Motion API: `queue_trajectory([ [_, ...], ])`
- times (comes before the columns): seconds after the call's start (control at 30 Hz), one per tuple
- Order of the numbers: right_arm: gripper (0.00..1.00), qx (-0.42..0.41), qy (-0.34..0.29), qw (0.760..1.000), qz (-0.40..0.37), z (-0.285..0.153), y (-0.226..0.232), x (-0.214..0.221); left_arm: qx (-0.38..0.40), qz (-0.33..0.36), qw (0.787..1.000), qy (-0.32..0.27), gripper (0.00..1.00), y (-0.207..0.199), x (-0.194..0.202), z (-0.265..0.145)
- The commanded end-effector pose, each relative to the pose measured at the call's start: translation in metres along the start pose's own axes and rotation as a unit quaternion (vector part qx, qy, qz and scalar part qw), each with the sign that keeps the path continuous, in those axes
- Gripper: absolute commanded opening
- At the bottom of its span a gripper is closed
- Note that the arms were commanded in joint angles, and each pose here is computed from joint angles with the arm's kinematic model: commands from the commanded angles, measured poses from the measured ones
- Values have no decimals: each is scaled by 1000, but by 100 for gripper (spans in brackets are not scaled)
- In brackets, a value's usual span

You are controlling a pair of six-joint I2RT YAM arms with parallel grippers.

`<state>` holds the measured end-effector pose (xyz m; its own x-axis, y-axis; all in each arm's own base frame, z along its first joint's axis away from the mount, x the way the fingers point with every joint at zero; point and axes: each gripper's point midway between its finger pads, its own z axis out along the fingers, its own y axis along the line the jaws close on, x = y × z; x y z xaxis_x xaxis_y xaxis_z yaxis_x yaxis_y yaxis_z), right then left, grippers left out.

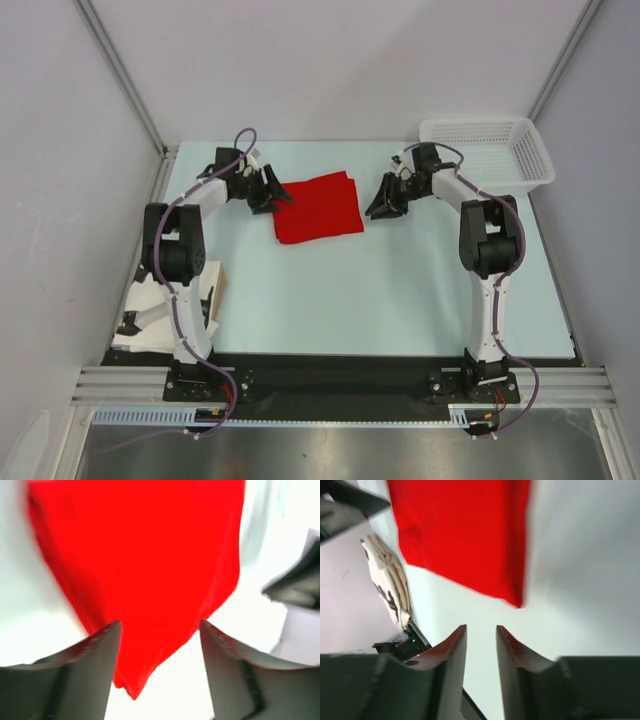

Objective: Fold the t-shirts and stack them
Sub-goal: Fold the tshirt, then neatly place the folded tshirt to the corner

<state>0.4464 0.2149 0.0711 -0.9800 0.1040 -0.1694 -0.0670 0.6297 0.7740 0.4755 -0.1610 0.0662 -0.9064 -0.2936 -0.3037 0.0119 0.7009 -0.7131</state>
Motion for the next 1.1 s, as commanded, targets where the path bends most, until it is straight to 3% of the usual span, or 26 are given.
queue_trajectory([
  [0.0, 38, 0, -12, 997, -80, -12, 67, 6, -70, 98, 987, -109, 72, -13, -63, -55],
  [0.07, 43, -8, -11, 996, -89, -13, 84, 11, -82, 124, 982, -114, 78, -5, -77, -64],
  [0.23, 50, 0, 10, 994, -108, -13, 106, 35, -96, 145, 982, -67, 82, 30, -83, -36],
  [0.37, 51, 2, 19, 994, -109, -20, 109, 50, -86, 150, 979, -109, 82, 30, -101, -28],
  [0.5, 51, 9, 17, 994, -109, -29, 103, 60, -67, 187, 972, -129, 80, 25, -107, -10],
  [0.6, 51, 8, 16, 995, -102, -33, 102, 66, -66, 182, 975, -107, 77, 35, -106, 5],
  [0.73, 50, 7, 13, 995, -97, -35, 100, 73, -78, 150, 982, -87, 75, 43, -99, 12],
  [0.83, 50, -4, 7, 996, -94, -36, 105, 74, -99, 106, 987, -65, 69, 56, -88, 25],
  [1.07, 50, -8, -4, 995, -102, -42, 110, 74, -106, 97, 989, -32, 64, 60, -63, 32],
])
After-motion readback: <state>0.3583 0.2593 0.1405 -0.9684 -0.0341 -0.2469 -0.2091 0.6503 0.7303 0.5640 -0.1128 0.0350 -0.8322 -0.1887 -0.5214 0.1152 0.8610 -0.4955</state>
